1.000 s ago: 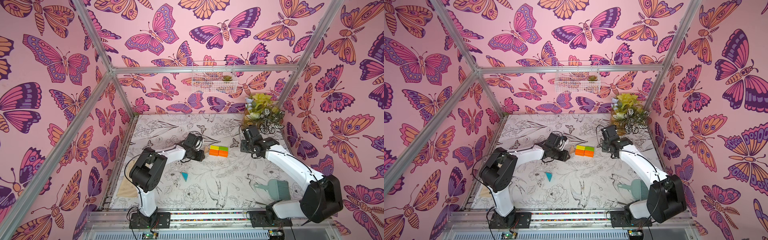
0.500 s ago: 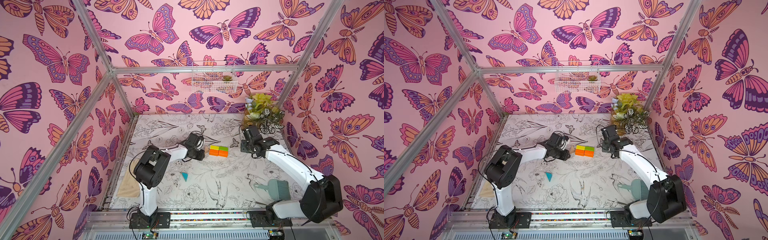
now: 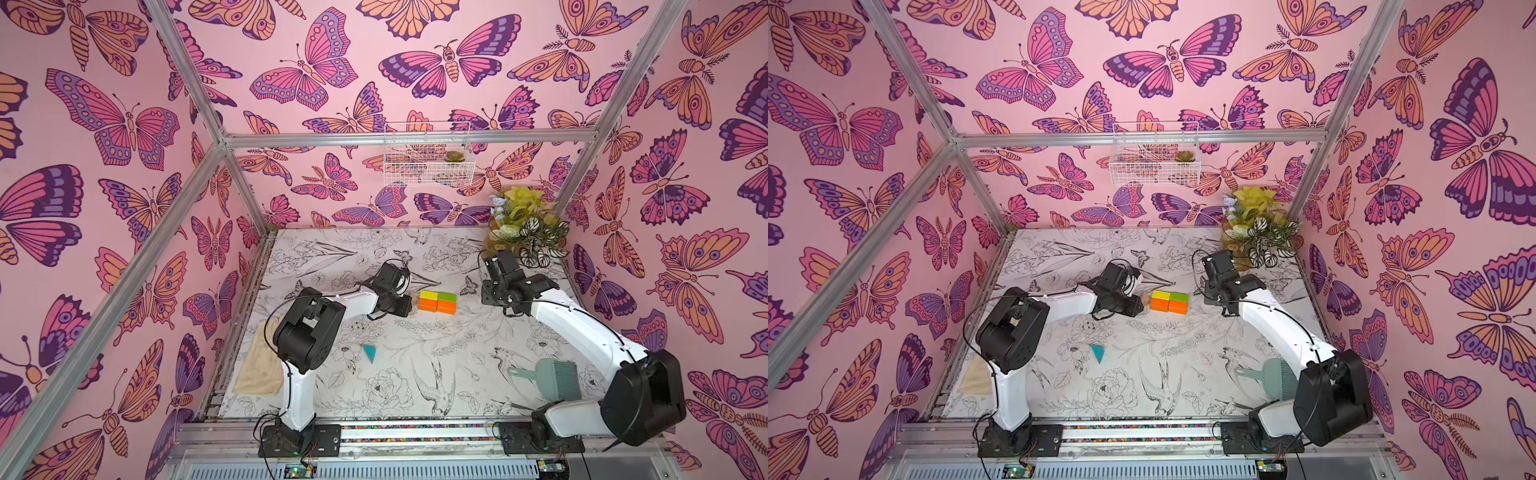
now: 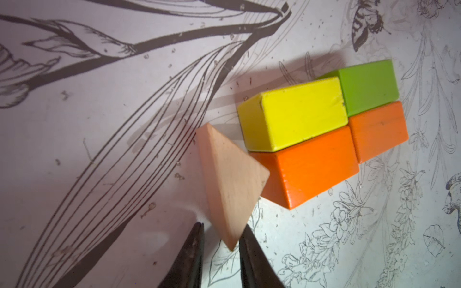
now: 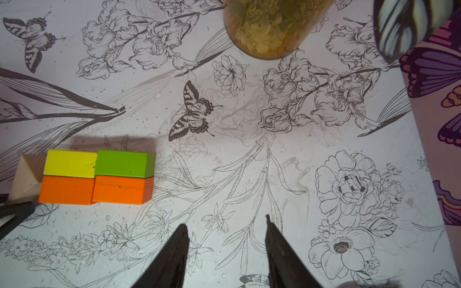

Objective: Assemble a piece of candy with building blocks
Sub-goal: Assemble the building block at the center of the board.

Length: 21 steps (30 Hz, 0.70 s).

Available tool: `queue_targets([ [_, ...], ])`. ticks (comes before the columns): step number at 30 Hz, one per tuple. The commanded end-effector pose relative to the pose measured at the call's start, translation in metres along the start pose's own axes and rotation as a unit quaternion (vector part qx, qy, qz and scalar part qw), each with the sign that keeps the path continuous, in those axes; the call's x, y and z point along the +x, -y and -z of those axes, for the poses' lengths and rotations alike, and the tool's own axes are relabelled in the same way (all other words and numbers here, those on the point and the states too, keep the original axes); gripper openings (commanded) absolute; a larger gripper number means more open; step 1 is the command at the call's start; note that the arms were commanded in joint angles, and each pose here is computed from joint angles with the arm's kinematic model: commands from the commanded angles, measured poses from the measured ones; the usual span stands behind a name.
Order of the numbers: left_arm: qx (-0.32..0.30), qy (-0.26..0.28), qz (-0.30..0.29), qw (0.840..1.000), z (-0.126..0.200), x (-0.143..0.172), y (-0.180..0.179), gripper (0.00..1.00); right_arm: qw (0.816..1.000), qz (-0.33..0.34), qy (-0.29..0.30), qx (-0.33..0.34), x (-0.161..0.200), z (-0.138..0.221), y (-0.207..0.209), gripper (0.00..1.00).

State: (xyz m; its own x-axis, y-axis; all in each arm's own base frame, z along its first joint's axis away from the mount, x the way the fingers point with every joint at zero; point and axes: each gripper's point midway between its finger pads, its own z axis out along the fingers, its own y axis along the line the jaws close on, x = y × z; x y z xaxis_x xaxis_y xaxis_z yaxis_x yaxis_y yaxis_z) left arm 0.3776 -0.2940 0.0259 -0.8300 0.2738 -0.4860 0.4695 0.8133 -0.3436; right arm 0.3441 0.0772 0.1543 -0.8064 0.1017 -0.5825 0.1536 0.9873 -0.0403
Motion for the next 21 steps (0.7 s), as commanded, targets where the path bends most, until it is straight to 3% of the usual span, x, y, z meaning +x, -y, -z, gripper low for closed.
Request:
queue_targets([
  [1, 0.007, -0.002, -0.007, 1.0, -0.003, -0.002, 0.0, 0.28, 1.0, 0.001, 0.005, 0.003, -0.008, 0.005, 0.002, 0.52],
  [21, 0.014, 0.005, -0.009, 1.0, -0.005, -0.013, 0.004, 0.29, 1.0, 0.004, 0.003, 0.009, -0.005, 0.004, 0.005, 0.52],
])
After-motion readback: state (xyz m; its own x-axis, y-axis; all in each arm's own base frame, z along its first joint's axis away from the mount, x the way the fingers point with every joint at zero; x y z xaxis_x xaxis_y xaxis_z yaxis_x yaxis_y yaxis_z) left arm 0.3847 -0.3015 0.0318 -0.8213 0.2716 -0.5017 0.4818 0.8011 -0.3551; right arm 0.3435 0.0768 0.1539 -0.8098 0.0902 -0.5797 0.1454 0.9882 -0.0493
